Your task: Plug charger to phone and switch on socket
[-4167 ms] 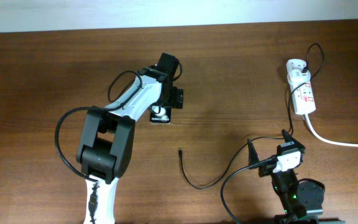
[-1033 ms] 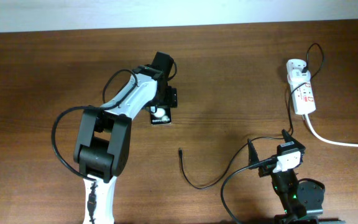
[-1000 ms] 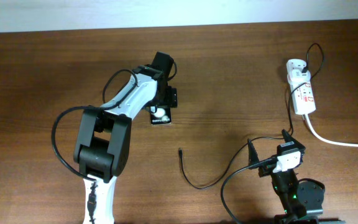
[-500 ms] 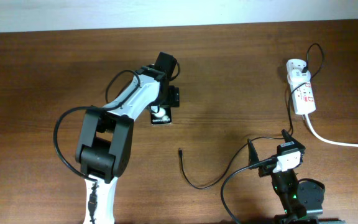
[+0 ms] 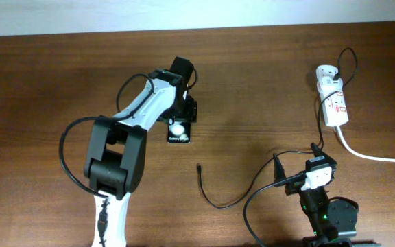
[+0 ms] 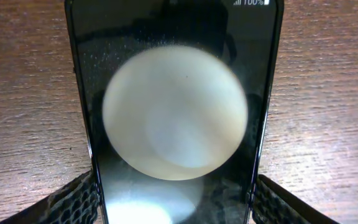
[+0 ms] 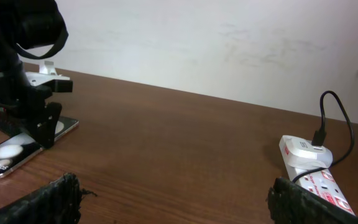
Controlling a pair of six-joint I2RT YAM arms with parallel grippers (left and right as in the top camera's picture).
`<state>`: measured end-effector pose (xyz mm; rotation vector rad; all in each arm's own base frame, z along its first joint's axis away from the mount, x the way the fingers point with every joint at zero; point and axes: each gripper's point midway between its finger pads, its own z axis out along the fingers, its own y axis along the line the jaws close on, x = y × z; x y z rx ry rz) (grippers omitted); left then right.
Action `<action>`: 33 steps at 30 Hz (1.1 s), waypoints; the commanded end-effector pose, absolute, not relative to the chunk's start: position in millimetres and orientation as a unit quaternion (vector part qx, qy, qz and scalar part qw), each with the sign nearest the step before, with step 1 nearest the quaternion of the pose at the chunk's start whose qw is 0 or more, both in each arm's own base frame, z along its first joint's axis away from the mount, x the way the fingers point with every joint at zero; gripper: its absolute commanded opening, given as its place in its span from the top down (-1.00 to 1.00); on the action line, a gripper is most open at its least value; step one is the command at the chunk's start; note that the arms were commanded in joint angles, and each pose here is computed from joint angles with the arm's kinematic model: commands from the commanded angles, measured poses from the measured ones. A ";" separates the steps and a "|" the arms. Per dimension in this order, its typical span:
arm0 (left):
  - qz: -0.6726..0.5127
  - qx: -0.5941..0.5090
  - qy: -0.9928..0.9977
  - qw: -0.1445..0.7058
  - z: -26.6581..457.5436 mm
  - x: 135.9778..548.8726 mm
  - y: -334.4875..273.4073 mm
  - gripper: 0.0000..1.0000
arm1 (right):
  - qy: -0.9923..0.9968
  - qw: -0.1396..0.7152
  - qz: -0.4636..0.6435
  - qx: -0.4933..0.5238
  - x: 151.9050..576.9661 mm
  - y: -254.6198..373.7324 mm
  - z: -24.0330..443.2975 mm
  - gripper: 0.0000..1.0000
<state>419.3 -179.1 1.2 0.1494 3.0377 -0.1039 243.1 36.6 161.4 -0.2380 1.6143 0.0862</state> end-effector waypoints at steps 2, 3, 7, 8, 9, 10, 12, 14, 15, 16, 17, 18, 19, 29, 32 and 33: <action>-0.109 0.044 0.993 -0.027 -22.6 395.9 -181.9 -0.46 | 0.722 0.683 0.039 -0.104 243.0 36.2 159.3 -0.97; -0.113 0.045 0.992 -0.021 -14.5 397.3 -180.7 -0.47 | 0.722 0.683 0.039 -0.104 243.0 36.2 159.3 -0.97; -0.126 0.060 0.990 -0.008 7.7 397.3 -183.0 -0.45 | 0.722 0.683 0.039 -0.104 243.0 36.2 159.3 -0.97; -0.126 0.060 0.990 -0.008 8.3 397.3 -183.0 -0.45 | 0.722 0.683 0.039 -0.104 243.0 36.2 159.3 -0.97; -0.126 0.060 0.990 -0.008 8.3 397.0 -182.9 -0.45 | 0.722 0.683 0.039 -0.104 243.0 36.2 159.3 -0.97; -0.126 0.060 0.990 -0.008 8.3 397.0 -182.9 -0.46 | 0.722 0.683 0.039 -0.104 243.0 36.2 159.3 -0.97; -0.124 0.060 0.990 -0.007 8.1 397.3 -182.1 -0.47 | 0.722 0.683 0.039 -0.104 243.0 36.2 159.3 -0.97; -0.124 0.060 0.990 -0.007 8.1 397.4 -182.2 -0.48 | 0.722 0.683 0.039 -0.104 243.0 36.2 159.3 -0.97; -0.124 0.060 0.990 -0.006 8.1 397.8 -182.3 -0.48 | 0.722 0.683 0.039 -0.104 243.0 36.3 159.3 -0.97; -0.124 0.060 0.990 -0.006 8.1 398.0 -182.6 -0.49 | 0.722 0.683 0.039 -0.104 243.0 36.2 159.3 -0.97; -0.124 0.060 0.990 -0.006 8.1 398.0 -182.6 -0.49 | 0.722 0.683 0.039 -0.104 243.0 36.2 159.3 -0.97; -0.124 0.060 0.990 -0.005 8.1 398.1 -182.5 -0.49 | 0.722 0.683 0.039 -0.104 243.0 36.1 159.4 -0.97; -0.123 0.060 0.991 -0.005 8.0 398.2 -182.1 -0.49 | 0.721 0.684 0.039 -0.104 243.0 36.1 159.7 -0.97; -0.123 0.060 0.991 -0.003 8.1 399.1 -182.4 -0.50 | 0.707 0.695 0.124 -0.045 217.3 42.2 275.7 -0.97; -0.124 0.060 0.991 -0.004 8.0 399.0 -182.4 -0.50 | 0.772 0.622 0.128 -0.035 225.3 43.1 324.4 -0.97; -0.124 0.060 0.991 -0.003 8.1 399.1 -182.5 -0.50 | 0.801 0.583 0.128 -0.030 231.3 43.2 330.0 -0.97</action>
